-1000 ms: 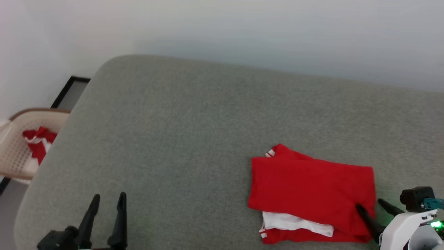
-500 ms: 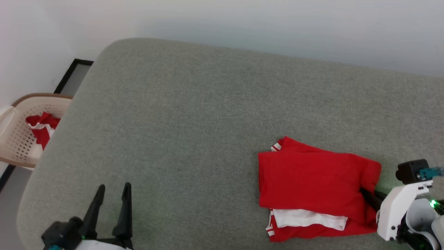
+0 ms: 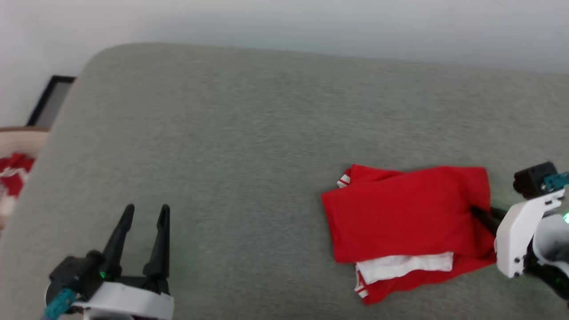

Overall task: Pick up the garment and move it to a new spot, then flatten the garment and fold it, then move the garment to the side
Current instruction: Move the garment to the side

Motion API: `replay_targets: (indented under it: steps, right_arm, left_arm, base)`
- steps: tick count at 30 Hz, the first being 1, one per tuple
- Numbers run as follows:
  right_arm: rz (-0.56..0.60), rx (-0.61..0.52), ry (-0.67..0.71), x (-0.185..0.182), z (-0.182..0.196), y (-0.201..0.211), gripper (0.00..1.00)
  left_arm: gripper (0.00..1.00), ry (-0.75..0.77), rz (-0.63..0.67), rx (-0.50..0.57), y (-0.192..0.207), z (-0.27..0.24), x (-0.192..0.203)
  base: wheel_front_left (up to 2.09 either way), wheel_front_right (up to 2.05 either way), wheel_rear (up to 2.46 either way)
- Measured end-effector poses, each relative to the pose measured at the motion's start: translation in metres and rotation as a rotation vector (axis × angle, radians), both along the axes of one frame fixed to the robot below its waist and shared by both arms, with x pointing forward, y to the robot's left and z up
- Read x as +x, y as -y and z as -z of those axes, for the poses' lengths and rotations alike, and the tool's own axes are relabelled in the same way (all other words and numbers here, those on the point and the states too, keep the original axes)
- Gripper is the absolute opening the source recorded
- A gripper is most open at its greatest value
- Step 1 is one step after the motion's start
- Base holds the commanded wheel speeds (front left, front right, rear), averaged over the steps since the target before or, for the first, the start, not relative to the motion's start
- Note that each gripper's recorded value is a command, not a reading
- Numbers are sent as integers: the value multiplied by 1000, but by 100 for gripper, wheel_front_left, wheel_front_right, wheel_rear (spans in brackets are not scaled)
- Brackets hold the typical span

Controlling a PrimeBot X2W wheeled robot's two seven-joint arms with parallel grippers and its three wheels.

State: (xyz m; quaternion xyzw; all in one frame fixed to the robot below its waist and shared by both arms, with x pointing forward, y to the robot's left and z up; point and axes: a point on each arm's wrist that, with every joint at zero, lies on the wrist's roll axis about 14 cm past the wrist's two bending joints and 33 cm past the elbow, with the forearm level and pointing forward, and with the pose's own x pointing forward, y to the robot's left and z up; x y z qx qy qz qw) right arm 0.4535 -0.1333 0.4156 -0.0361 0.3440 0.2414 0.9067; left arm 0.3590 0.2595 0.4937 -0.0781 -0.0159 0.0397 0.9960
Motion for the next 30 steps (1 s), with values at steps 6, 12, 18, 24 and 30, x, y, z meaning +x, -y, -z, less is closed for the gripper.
replay_targets:
  steps: [6,12,18,24,30]
  right_arm:
    - [84,-52,47,5,-22,44,0]
    - [188,-131,64,2,-34,97,0]
    - [270,-248,110,-3,-55,154,0]
    - [349,-384,164,-9,-76,216,0]
    - [368,-562,188,-11,-79,271,0]
  left_arm:
    - [100,28,143,17,36,-6,37]
    - [100,59,306,30,83,-11,75]
    - [100,85,461,31,134,-11,106]
    - [100,93,598,15,182,-3,129]
    - [100,59,678,-12,211,21,142]
  base:
    - [0,0,0]
    - [0,0,0]
    - [0,0,0]
    - [0,0,0]
    - [0,0,0]
